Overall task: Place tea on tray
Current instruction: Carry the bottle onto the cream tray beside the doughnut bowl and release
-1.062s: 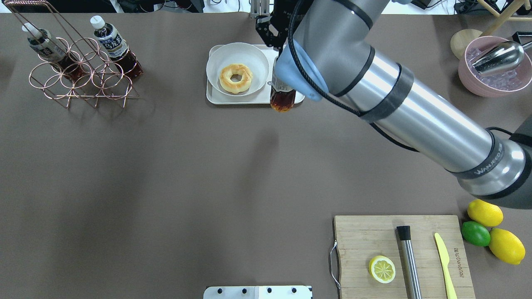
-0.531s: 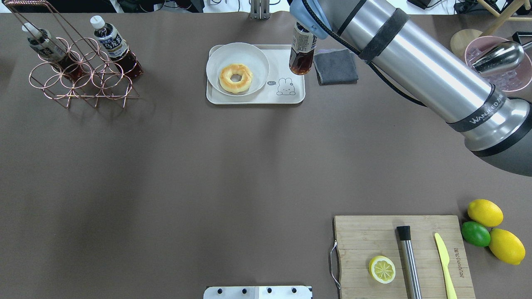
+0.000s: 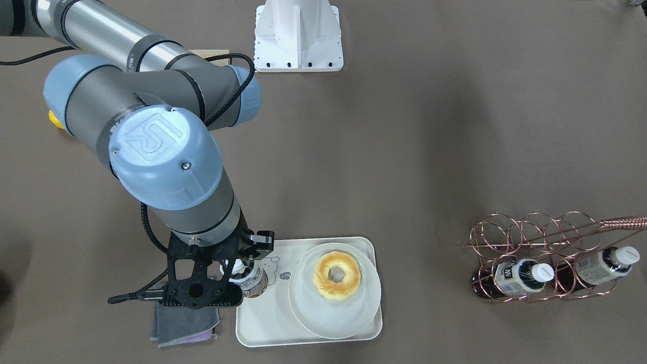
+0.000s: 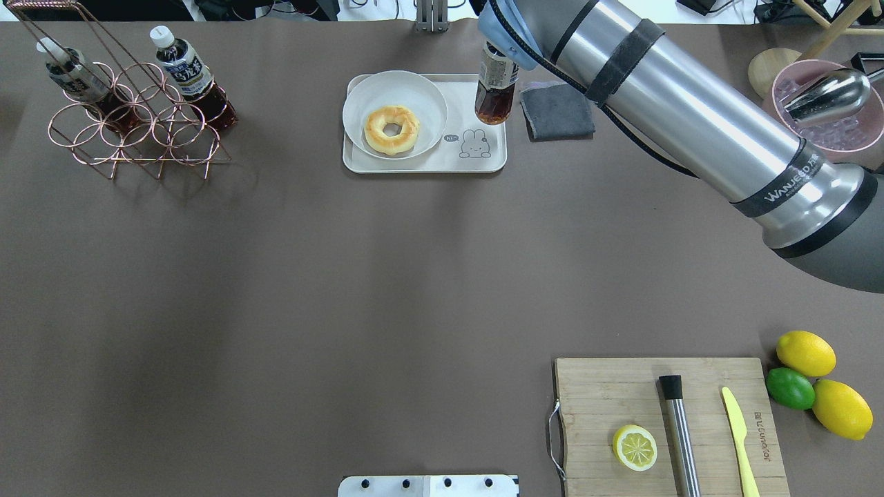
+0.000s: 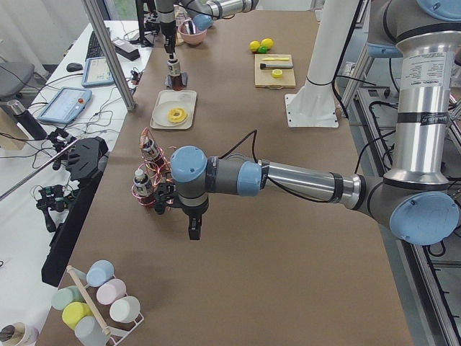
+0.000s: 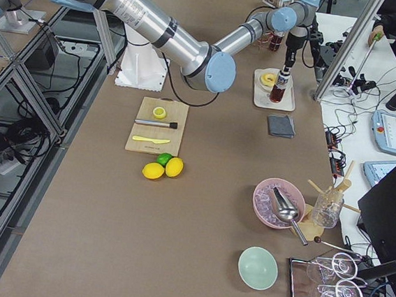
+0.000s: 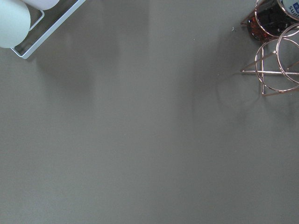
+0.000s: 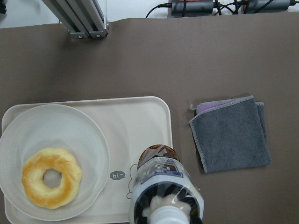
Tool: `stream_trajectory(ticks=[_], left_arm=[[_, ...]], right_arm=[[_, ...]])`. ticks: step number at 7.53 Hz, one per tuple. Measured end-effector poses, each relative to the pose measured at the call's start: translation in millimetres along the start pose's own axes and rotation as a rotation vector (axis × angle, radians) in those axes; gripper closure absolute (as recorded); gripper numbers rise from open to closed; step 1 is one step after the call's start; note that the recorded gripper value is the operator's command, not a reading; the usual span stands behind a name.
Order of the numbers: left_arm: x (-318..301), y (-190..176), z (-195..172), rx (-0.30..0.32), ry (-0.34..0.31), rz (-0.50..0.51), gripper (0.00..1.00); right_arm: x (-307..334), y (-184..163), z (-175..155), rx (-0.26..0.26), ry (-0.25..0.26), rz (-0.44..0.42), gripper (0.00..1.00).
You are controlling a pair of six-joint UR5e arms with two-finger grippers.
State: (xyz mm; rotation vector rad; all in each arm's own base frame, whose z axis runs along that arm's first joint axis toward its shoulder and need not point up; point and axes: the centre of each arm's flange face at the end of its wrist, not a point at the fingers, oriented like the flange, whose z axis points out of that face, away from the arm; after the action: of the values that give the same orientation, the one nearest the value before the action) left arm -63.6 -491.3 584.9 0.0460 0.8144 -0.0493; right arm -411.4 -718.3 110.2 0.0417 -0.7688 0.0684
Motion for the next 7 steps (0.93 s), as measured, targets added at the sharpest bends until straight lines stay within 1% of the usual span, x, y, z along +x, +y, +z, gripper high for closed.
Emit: stream_trajectory(ticks=[3,6,7], left_arm=[[-0.8,-2.4,0.9,-0.001,0.0,0.0,0.02],[-1.0,-3.1,1.3,-0.001,0.0,0.001,0.02],[-0.9,-3.3,1.1,-0.001,0.0,0.001,0.02]], right_arm=[[-14.9,9.9,25.2,0.004,0.007,-0.013,1.0],[-17.3,9.7,30.1,0.018,0.004,-0.023,1.0],[-17.4,8.9,31.6,0.023,0.001,-0.027,0.2]])
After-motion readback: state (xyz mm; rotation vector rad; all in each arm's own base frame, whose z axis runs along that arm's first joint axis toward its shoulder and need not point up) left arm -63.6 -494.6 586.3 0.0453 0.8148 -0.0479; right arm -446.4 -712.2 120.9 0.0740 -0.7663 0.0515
